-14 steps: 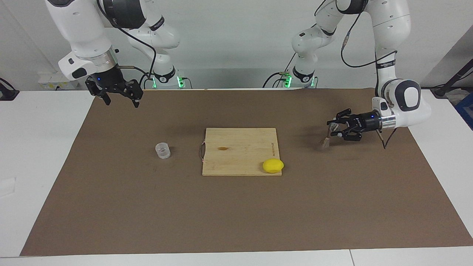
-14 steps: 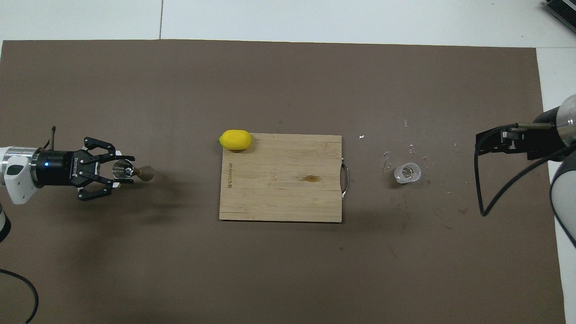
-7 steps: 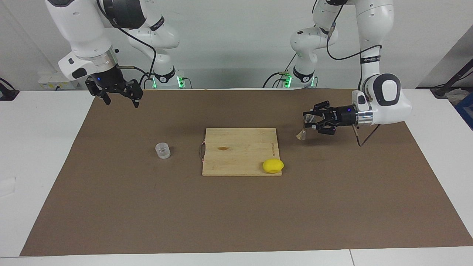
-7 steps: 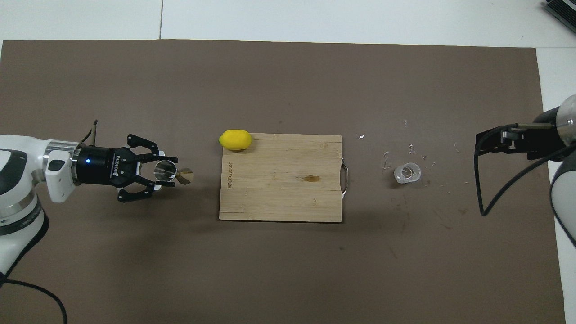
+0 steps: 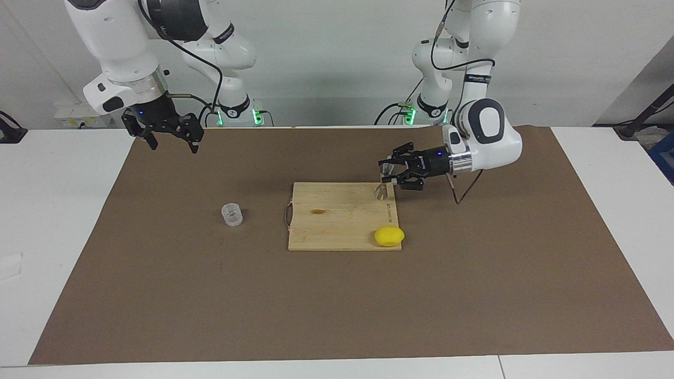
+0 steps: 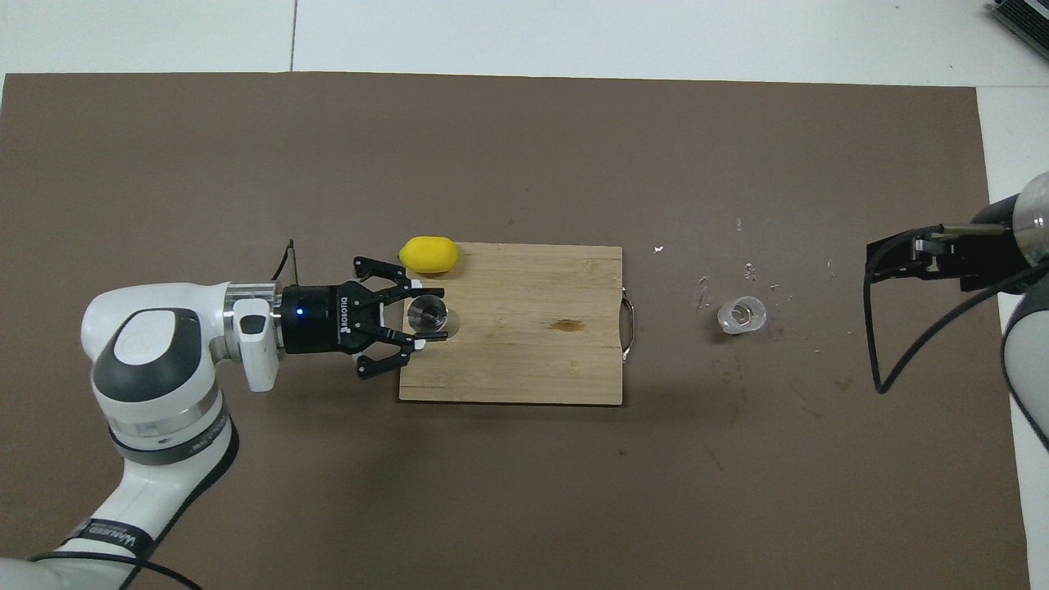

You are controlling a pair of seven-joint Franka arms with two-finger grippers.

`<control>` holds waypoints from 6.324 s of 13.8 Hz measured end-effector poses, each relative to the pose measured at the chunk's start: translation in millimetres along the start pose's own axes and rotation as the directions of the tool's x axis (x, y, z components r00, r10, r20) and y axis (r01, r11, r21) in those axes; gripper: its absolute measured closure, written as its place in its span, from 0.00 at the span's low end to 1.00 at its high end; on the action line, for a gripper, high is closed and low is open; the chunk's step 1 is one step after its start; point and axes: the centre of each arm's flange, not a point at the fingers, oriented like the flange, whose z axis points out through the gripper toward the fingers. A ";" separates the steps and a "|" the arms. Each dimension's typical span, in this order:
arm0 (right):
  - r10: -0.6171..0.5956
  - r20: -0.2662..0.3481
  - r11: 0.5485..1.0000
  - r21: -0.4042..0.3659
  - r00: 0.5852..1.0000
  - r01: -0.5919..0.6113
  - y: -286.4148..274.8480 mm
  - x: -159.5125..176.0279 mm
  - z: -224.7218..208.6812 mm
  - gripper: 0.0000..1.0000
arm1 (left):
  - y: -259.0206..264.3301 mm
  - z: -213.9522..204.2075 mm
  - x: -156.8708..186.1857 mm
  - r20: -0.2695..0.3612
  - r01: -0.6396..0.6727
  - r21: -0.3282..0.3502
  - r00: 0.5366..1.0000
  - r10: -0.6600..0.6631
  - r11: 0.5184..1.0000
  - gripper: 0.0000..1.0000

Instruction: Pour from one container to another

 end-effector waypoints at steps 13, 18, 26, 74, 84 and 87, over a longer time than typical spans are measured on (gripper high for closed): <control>0.012 0.008 1.000 -0.001 1.000 -0.012 6.3 0.2 0.9 0.00 | 37.1 114.9 -18.0 -0.039 0.106 0.265 0.994 -0.099 0.958 0.50; 0.029 0.014 1.000 -0.002 0.999 -0.029 15.7 0.8 1.7 0.00 | 28.7 144.0 -36.9 -0.053 0.065 0.297 0.997 -0.051 0.953 0.50; 0.430 0.053 0.899 0.070 0.901 -0.433 -0.5 4.5 23.2 0.00 | 28.9 160.8 -46.6 -0.006 0.000 0.307 1.000 0.002 0.952 0.50; 0.803 0.539 0.298 0.008 0.255 -0.955 69.2 36.8 278.7 0.04 | -109.4 -254.8 156.6 0.818 -0.178 -0.108 0.544 0.189 0.978 0.00; 0.738 0.644 0.227 0.042 0.201 -0.973 84.2 19.9 335.8 0.04 | -61.8 -268.6 222.9 0.676 0.193 0.579 0.430 -0.599 0.792 0.00; 0.741 0.637 0.245 0.038 0.212 -0.969 58.3 12.4 347.3 0.04 | -53.7 -241.9 234.5 0.559 0.265 0.705 0.363 -0.745 0.658 0.00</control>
